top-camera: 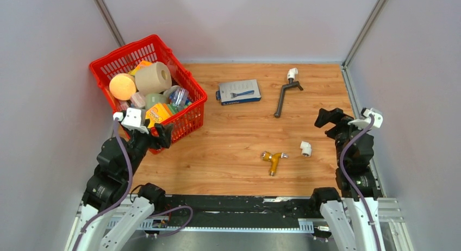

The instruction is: Install the water faucets

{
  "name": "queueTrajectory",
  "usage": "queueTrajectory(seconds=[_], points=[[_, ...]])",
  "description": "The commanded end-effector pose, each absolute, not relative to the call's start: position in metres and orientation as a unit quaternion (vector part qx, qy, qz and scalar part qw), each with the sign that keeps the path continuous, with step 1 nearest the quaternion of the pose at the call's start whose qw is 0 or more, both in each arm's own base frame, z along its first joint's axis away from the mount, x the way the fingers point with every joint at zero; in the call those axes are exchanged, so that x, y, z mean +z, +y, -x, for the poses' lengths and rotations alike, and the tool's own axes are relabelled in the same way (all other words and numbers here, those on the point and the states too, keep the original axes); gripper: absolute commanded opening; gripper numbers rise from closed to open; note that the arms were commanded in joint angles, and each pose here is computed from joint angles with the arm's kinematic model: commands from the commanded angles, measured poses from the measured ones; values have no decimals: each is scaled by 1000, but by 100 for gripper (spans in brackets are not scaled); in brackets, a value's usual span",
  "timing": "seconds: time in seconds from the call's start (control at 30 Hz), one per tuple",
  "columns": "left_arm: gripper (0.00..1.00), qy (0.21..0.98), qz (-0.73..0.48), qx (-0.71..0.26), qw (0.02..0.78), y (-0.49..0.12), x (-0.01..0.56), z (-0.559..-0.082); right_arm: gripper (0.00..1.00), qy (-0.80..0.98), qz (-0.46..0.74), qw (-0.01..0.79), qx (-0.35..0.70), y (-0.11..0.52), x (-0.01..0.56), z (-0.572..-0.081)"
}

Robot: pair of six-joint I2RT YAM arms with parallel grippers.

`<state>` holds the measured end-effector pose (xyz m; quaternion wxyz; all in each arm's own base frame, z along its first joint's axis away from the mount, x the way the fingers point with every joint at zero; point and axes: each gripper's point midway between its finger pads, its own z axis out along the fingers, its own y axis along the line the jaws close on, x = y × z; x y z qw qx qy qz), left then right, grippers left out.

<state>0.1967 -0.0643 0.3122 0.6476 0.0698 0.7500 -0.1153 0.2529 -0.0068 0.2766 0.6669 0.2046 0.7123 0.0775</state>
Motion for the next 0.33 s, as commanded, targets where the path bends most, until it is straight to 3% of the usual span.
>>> queueTrajectory(seconds=[0.0,0.3], points=[[88,727,-27,-89,680,-48,323,-204,100,692,-205,691,42,-21,302,-237],[88,707,17,-101,699,-43,319,-206,100,658,-216,721,-17,-45,329,-209]])
